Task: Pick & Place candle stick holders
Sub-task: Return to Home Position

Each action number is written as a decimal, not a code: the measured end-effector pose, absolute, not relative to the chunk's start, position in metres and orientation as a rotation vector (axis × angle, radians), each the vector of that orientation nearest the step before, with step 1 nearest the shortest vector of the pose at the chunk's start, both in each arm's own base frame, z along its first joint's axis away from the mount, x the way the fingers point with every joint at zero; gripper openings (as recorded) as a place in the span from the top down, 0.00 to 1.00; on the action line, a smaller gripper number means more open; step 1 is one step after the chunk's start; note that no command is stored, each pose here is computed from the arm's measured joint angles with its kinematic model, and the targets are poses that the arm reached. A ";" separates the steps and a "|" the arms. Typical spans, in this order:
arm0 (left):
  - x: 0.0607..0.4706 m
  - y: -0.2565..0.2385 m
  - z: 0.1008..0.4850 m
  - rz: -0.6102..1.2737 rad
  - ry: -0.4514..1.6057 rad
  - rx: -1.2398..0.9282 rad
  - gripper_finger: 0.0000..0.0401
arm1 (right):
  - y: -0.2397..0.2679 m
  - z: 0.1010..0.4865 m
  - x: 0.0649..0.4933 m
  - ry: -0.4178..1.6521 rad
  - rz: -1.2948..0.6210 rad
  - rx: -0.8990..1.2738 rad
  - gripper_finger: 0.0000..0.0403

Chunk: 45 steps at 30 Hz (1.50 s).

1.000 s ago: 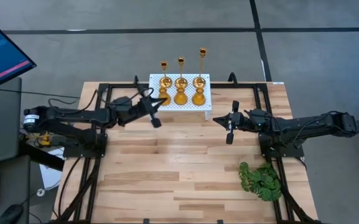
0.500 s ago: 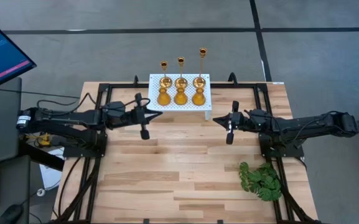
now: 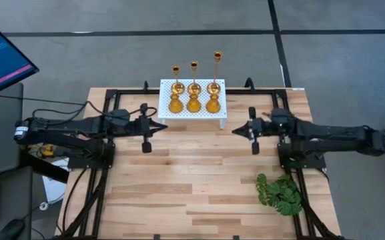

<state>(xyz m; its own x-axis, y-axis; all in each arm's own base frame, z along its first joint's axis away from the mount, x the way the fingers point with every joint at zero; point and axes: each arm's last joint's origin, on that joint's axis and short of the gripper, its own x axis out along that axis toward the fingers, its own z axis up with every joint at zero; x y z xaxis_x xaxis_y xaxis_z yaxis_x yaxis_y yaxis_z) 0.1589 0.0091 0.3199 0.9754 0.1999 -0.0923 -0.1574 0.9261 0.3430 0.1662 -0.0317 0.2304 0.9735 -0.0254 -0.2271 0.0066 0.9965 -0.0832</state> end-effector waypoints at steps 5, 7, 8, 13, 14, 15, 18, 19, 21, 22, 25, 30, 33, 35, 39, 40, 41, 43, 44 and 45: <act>0.161 0.008 0.304 0.155 0.148 0.326 0.99 | -0.045 0.251 0.151 0.206 -0.083 -0.071 1.00; 0.162 0.008 0.298 0.150 0.125 0.296 0.99 | -0.047 0.257 0.141 0.184 -0.114 -0.073 1.00; 0.163 0.008 0.295 0.140 0.120 0.291 0.99 | -0.047 0.260 0.136 0.172 -0.123 -0.072 1.00; 0.164 0.008 0.284 0.134 0.103 0.291 0.99 | -0.038 0.270 0.103 0.094 -0.180 -0.046 1.00; 0.165 0.008 0.284 0.135 0.101 0.291 0.99 | -0.035 0.271 0.097 0.075 -0.197 -0.042 1.00; 0.164 0.008 0.284 0.135 0.099 0.291 0.99 | -0.033 0.272 0.091 0.055 -0.213 -0.047 1.00; 0.165 0.008 0.284 0.134 0.098 0.309 0.99 | -0.027 0.276 0.074 -0.009 -0.269 -0.067 1.00; 0.165 0.008 0.284 0.135 0.095 0.310 0.99 | -0.025 0.277 0.069 -0.030 -0.292 -0.072 1.00; 0.165 0.008 0.284 0.137 0.089 0.310 0.99 | -0.023 0.277 0.060 -0.060 -0.331 -0.081 1.00; 0.165 0.008 0.285 0.137 0.088 0.311 0.99 | -0.021 0.276 0.057 -0.077 -0.339 -0.084 1.00; 0.165 0.008 0.286 0.139 0.074 0.309 0.99 | -0.020 0.262 0.054 -0.096 -0.334 -0.061 1.00; 0.165 0.008 0.288 0.145 0.050 0.309 0.99 | -0.026 0.228 0.072 -0.056 -0.366 0.016 1.00; 0.165 0.008 0.289 0.150 0.048 0.309 0.99 | -0.029 0.204 0.084 -0.071 -0.351 0.026 1.00; 0.165 0.008 0.289 0.150 0.047 0.309 0.99 | -0.028 0.193 0.089 -0.101 -0.339 0.023 1.00; 0.165 0.008 0.289 0.149 0.046 0.309 0.99 | -0.027 0.177 0.094 -0.110 -0.324 0.020 1.00; 0.165 0.008 0.289 0.150 0.047 0.310 0.99 | -0.026 0.177 0.094 -0.119 -0.324 0.018 1.00; 0.165 0.008 0.289 0.150 0.047 0.310 0.99 | -0.025 0.178 0.094 -0.131 -0.320 0.018 1.00; 0.165 0.008 0.289 0.150 0.047 0.310 0.99 | -0.024 0.180 0.094 -0.142 -0.305 0.015 1.00; 0.165 0.008 0.289 0.149 0.046 0.310 0.99 | -0.023 0.179 0.095 -0.135 -0.296 0.007 1.00; 0.165 0.008 0.289 0.149 0.047 0.310 0.99 | -0.022 0.179 0.095 -0.131 -0.287 -0.003 1.00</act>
